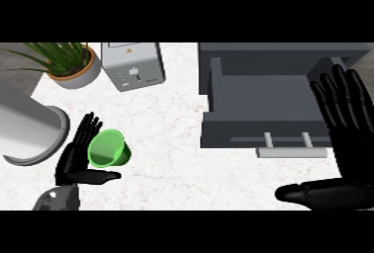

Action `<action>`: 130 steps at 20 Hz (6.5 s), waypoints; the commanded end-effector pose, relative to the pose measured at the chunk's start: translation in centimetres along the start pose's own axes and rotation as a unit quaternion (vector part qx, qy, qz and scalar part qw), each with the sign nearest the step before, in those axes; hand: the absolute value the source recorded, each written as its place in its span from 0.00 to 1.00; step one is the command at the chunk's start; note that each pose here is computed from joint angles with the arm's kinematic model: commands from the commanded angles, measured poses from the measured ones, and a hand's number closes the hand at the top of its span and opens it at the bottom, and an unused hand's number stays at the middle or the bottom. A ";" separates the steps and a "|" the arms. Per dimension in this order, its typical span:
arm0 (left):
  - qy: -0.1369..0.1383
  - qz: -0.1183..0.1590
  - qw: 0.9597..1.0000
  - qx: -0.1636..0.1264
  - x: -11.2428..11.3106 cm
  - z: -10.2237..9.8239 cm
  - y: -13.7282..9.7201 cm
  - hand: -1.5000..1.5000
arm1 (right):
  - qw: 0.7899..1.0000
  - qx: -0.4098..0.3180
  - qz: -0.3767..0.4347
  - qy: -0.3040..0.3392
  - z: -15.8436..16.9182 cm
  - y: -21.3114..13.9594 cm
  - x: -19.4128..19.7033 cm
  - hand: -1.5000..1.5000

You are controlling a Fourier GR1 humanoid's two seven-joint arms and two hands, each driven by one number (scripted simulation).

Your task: Pick up the cup, place it into the drawer and close the drawer

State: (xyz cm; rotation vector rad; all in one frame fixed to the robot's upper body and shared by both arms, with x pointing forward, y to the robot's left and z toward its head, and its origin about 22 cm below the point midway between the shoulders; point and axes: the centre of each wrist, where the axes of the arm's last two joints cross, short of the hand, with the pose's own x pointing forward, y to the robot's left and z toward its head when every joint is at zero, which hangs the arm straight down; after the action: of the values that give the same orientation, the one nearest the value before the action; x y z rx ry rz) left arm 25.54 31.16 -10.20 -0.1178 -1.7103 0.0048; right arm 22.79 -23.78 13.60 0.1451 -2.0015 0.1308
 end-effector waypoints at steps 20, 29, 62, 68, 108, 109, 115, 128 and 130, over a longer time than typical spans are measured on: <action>-0.007 0.035 0.999 -0.003 -3.4 0.6 1.2 0.00 | 1.000 0.013 -0.006 -0.003 1.4 0.1 1.1 0.00; 0.009 0.097 0.995 -0.027 -4.9 0.6 -0.9 0.00 | 1.000 0.010 -0.006 -0.007 0.1 -0.9 0.9 0.00; -0.185 0.105 0.977 0.033 -0.5 -3.9 -4.2 1.00 | 1.000 0.007 0.005 0.006 0.6 -0.1 1.6 0.00; -0.192 0.088 0.977 -0.031 5.4 -5.1 -4.9 1.00 | 1.000 -0.006 0.003 0.010 0.0 0.6 1.4 0.00; -0.153 0.007 0.986 -0.070 23.5 -22.4 -26.1 1.00 | 1.000 -0.001 0.007 0.008 -0.9 -1.5 1.4 0.00; -0.141 0.002 0.988 -0.068 24.6 -22.0 -28.0 1.00 | 1.000 0.005 0.007 0.012 1.1 -1.2 -1.0 0.00; -0.125 -0.011 0.990 -0.066 22.6 -22.3 -29.2 1.00 | 1.000 0.000 0.009 -0.001 0.2 -3.4 -0.1 0.00; -0.098 -0.083 0.988 -0.083 20.2 -23.2 -29.8 1.00 | 1.000 0.029 -0.006 -0.008 -0.5 -0.2 0.5 0.00; -0.090 -0.094 0.989 -0.072 19.0 -23.0 -29.4 1.00 | 1.000 0.029 0.002 -0.009 -0.6 -1.3 0.4 0.00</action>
State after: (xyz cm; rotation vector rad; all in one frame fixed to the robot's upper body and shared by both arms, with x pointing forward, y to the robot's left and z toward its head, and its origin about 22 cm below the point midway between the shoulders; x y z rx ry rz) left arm 43.28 2.07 14.30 -0.1081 -1.9120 -0.2358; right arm 23.19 -24.51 14.22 0.1786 -2.0048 0.1744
